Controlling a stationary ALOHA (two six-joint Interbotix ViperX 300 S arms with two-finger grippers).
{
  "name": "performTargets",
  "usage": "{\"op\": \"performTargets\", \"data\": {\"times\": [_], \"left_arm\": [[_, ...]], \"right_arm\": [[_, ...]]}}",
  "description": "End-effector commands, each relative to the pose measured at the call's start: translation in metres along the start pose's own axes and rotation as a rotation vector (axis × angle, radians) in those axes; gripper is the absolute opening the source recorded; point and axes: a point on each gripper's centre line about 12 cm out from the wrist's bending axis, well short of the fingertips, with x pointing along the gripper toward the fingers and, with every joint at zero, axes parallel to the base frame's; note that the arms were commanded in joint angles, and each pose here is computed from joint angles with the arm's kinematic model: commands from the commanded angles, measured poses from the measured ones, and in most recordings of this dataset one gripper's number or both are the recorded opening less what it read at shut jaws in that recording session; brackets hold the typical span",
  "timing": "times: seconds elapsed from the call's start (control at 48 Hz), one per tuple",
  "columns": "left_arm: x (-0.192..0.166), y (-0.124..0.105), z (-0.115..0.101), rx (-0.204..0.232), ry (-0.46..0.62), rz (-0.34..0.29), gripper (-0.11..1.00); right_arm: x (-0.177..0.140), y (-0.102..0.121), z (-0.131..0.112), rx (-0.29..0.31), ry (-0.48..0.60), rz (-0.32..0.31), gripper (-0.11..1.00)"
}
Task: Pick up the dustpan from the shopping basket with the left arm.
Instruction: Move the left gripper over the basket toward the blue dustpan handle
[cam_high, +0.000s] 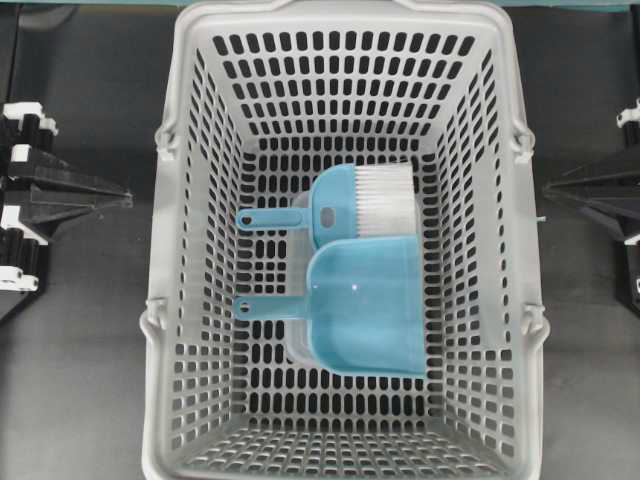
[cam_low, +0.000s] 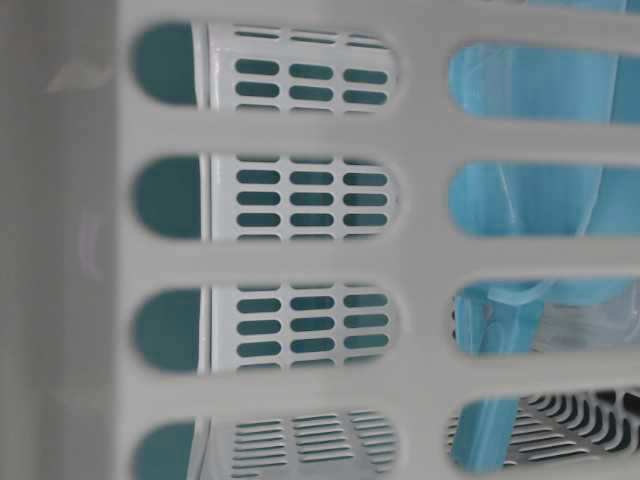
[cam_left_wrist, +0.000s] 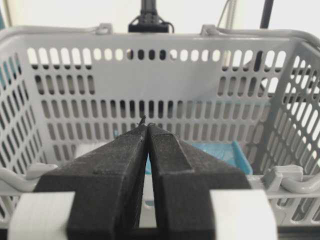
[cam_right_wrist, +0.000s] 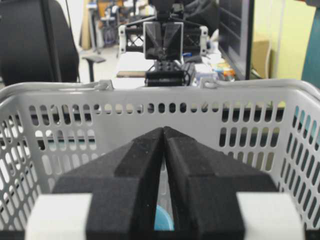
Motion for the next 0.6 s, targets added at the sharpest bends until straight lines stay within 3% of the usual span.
{"op": "performTargets", "data": {"times": [0.0, 0.083, 0.313, 0.479, 0.584], "left_arm": [[0.007, -0.002, 0.021, 0.014, -0.014, -0.013, 0.06], [0.013, -0.001, 0.035, 0.001, 0.040, -0.008, 0.00], [0.042, -0.005, 0.078, -0.003, 0.270, -0.016, 0.00], [0.080, -0.018, 0.098, 0.016, 0.488, -0.051, 0.00], [0.107, -0.025, 0.099, 0.025, 0.617, -0.064, 0.00]], "right_arm": [[0.002, 0.001, 0.005, 0.010, -0.012, 0.004, 0.00], [0.001, 0.000, 0.004, 0.027, -0.003, 0.000, 0.00], [-0.001, 0.001, -0.001, 0.081, 0.055, -0.001, 0.00], [-0.002, 0.001, 0.000, 0.106, 0.058, 0.000, 0.00], [-0.003, 0.001, 0.000, 0.106, 0.057, 0.001, 0.00]]}}
